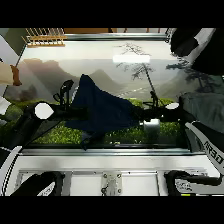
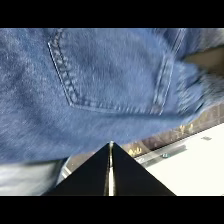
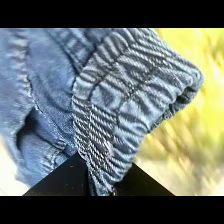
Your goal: Fold the clothes and pants, and hang the long-sleeved shirts on hangers.
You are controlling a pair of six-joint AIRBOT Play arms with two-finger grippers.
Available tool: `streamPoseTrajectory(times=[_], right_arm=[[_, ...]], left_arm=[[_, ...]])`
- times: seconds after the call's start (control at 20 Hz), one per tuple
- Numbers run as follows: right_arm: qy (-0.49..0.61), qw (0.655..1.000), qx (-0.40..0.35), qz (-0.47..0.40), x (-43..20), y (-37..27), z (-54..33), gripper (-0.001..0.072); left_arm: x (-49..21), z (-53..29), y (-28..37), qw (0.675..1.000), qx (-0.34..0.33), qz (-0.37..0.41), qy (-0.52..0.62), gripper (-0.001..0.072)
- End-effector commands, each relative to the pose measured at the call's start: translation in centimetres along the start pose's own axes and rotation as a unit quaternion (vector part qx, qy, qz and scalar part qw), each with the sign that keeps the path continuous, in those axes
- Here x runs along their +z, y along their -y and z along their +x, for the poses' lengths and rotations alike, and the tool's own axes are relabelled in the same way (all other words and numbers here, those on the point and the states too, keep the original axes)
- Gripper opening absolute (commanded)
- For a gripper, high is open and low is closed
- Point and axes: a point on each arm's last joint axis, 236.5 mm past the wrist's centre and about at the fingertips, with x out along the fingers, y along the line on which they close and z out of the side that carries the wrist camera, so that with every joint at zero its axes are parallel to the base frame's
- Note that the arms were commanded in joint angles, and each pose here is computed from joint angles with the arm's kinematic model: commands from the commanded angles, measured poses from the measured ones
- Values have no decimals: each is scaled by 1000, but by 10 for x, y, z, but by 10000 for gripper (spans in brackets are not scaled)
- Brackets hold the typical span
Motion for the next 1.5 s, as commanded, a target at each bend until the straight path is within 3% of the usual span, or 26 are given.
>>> streamPoseTrajectory(times=[0.0,0.25,0.45,0.55,0.7,0.95,1.15,1.45], right_arm=[[85,996,26,-7,75,-41,-56,40],[314,948,-29,35,206,-36,-255,40],[455,881,-51,118,209,1,-406,40],[472,865,-86,143,184,20,-444,40],[472,849,-154,180,140,46,-476,40],[403,851,-269,205,73,67,-475,40],[351,820,-369,261,15,110,-475,40],[226,794,-462,323,-61,180,-444,41]], left_arm=[[0,0,0,1000,0,1,0,12],[0,0,0,1000,0,1,0,12],[0,0,0,1000,0,1,0,12],[0,0,0,1000,0,1,0,12],[0,0,0,1000,1,1,0,12],[0,0,0,1000,1,1,0,12],[0,0,0,1000,1,1,0,12],[-1,1,0,1000,1,1,-1,12]])
